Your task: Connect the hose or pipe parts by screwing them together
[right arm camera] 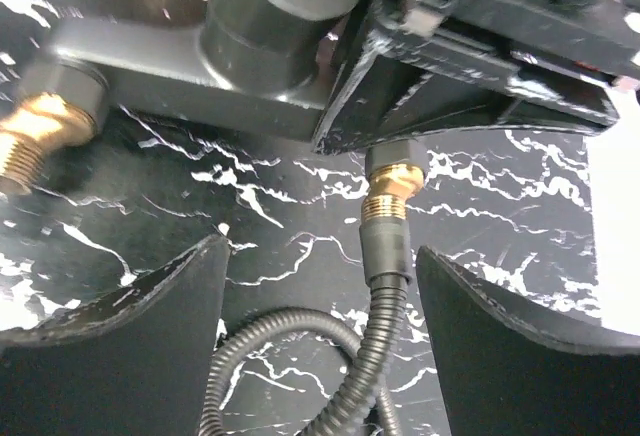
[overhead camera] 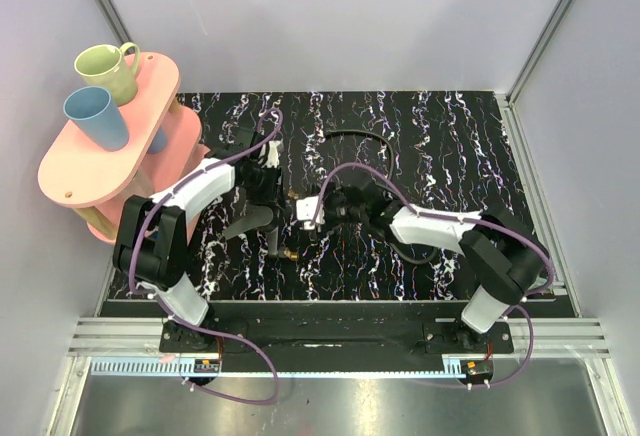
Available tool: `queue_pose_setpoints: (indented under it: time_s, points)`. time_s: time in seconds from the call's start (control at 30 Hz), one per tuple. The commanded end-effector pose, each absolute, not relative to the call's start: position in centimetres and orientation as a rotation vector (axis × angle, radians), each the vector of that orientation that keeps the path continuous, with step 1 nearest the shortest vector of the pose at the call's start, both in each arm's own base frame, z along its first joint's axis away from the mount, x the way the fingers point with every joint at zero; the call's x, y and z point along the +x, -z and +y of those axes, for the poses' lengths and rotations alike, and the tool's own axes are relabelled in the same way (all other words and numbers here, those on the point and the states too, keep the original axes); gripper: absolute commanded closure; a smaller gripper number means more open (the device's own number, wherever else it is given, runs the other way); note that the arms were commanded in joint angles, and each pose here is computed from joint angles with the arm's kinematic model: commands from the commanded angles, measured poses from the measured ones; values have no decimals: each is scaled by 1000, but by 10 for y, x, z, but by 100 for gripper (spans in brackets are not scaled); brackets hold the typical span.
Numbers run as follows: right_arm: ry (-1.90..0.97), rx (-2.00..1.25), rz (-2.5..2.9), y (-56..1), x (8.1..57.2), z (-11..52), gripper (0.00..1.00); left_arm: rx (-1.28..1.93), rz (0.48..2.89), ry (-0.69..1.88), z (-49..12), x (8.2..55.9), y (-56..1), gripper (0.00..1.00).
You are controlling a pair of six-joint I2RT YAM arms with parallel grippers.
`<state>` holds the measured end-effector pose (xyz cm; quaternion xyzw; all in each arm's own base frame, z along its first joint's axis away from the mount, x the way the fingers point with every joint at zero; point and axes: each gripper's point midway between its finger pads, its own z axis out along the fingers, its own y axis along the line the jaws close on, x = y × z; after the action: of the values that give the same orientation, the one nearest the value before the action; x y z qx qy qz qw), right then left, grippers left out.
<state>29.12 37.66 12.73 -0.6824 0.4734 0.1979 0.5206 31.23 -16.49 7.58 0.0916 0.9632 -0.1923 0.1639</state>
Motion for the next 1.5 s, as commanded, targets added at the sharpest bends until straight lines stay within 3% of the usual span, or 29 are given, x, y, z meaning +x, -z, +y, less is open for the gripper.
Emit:
queue_pose_setpoints:
  time_s: [0.0, 0.43, 0.57, 0.67, 0.7, 0.73, 1.0, 1.17, 1.47]
  points:
    - [-63, -1663, 923, -138, 327, 376, 18, 287, 2723, 658, -177, 316, -98, 100]
    - [181, -1712, 796, -109, 334, 391, 33, 283, 2769, 705, -181, 311, -96, 100]
    - [183, -1715, 771, -109, 331, 398, 44, 280, 2777, 720, -183, 309, -97, 100]
    - [191, -1719, 738, -105, 327, 404, 73, 283, 2773, 757, -187, 307, -99, 100]
    - [182, -1720, 730, -104, 324, 406, 94, 278, 2774, 762, -187, 307, -99, 100]
    - [162, -1729, 732, -103, 321, 409, 100, 286, 2757, 787, -190, 307, -103, 100]
    - [-64, -1527, 1013, -114, 330, 425, 100, 269, 2570, 997, -215, 310, -120, 100]
    - [-375, -1379, 1140, -139, 326, 437, 100, 302, 2499, 986, -224, 306, -118, 100]
    - [-636, -1231, 1290, -141, 337, 441, 100, 288, 2391, 1035, -236, 309, -128, 100]
